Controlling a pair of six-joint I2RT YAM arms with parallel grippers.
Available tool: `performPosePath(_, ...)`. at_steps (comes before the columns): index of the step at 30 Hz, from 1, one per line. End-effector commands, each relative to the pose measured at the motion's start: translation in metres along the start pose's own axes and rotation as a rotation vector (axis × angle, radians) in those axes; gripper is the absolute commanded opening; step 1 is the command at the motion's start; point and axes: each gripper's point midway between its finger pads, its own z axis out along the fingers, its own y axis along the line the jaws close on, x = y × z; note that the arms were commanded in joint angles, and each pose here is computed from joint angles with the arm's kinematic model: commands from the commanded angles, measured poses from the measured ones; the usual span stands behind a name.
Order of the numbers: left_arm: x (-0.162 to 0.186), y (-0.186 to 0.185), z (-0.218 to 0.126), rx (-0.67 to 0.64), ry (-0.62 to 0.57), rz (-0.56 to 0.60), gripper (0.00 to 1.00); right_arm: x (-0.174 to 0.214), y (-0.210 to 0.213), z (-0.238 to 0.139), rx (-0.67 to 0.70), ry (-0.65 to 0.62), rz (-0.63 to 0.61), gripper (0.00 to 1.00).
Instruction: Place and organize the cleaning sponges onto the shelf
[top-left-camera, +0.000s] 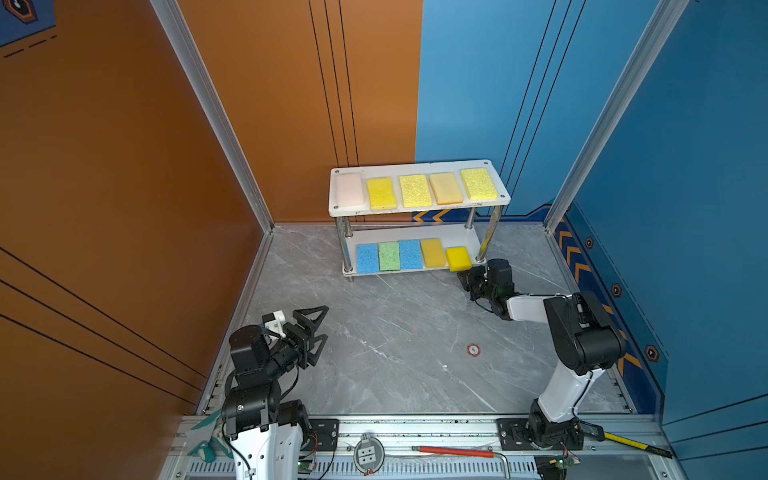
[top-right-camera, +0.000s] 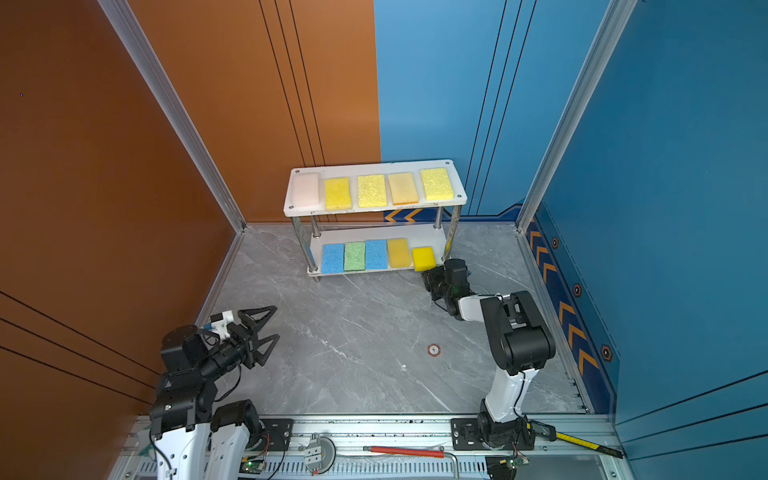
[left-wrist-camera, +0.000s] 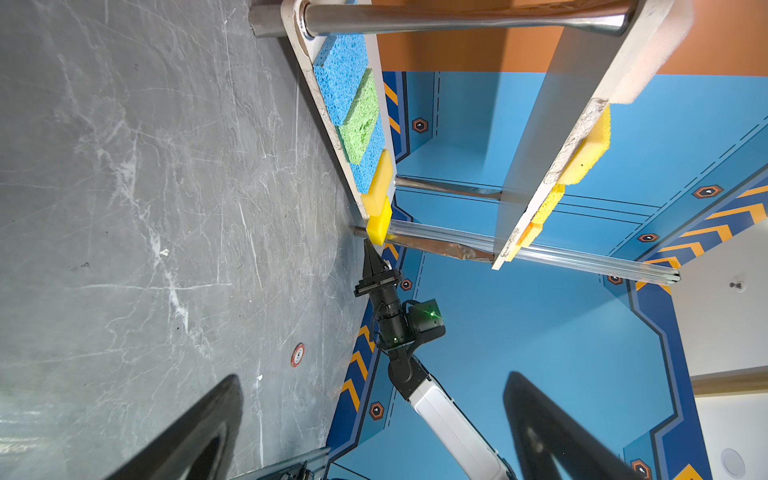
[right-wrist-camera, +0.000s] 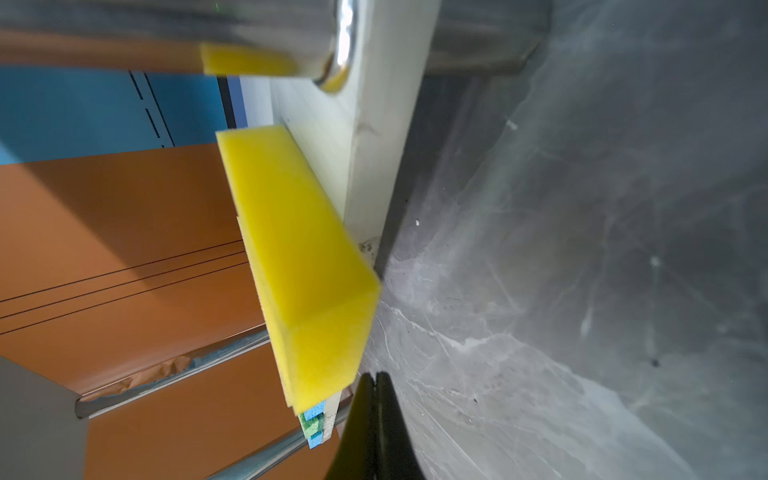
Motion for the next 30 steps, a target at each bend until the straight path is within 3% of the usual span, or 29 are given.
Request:
performPosePath(1,0.002,0.002,0.001,0.0,0.019,0.015,0.98,-0.008,0.021,0.007,-0.06,-0.037,-0.001,0.0)
performPosePath(15,-0.005,0.005,0.005,-0.016,0.03,0.012,0.98,-0.015,0.019,0.02,-0.03,-0.043,-0.018,0.0)
performPosePath(30,-0.007,0.006,0.004,-0.01,0.03,0.003,0.98,-0.035,0.007,0.007,0.001,-0.082,-0.016,0.0)
